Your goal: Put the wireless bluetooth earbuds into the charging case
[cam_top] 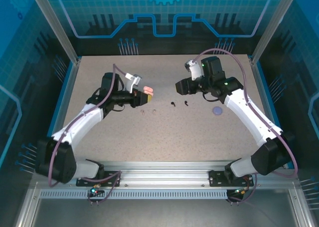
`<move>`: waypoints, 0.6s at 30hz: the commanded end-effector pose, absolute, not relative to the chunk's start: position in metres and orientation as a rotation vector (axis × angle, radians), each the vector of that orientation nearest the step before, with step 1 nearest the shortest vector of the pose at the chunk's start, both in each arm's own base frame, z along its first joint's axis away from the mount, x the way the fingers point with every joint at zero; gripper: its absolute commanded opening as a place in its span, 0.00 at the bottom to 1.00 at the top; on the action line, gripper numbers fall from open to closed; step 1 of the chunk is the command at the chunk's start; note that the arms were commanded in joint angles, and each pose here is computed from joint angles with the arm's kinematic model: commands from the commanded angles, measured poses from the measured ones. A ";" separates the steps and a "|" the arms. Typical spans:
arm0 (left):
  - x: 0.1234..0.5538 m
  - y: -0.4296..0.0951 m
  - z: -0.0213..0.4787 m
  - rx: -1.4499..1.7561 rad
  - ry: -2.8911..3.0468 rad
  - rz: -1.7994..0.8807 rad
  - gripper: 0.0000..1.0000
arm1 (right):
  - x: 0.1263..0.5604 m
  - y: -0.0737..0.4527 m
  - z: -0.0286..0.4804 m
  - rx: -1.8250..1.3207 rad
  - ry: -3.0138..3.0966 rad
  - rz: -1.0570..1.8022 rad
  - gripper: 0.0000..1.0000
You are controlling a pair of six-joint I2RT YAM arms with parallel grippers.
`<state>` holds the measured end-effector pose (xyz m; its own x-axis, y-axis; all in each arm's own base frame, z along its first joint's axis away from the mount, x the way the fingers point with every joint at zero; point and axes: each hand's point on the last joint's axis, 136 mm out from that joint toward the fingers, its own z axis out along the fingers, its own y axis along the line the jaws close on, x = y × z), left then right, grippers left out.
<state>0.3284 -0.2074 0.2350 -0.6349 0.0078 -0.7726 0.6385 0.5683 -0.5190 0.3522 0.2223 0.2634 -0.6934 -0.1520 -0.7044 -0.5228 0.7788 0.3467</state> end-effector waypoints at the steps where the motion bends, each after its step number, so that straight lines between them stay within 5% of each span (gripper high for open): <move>1: 0.347 -0.188 0.276 0.395 1.853 -0.907 0.00 | 0.347 0.233 0.217 -0.371 2.486 0.700 0.60; 18: 0.326 -0.140 0.323 0.145 1.638 -0.733 0.00 | 0.365 0.308 0.072 -0.079 2.904 0.353 0.53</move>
<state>0.3270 -0.1449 0.3114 -0.2688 -0.2707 -0.9244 0.4978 0.7826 -0.3739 0.3673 0.2982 0.0757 -0.9690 -0.0516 -0.2417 -0.1174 0.9567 0.2664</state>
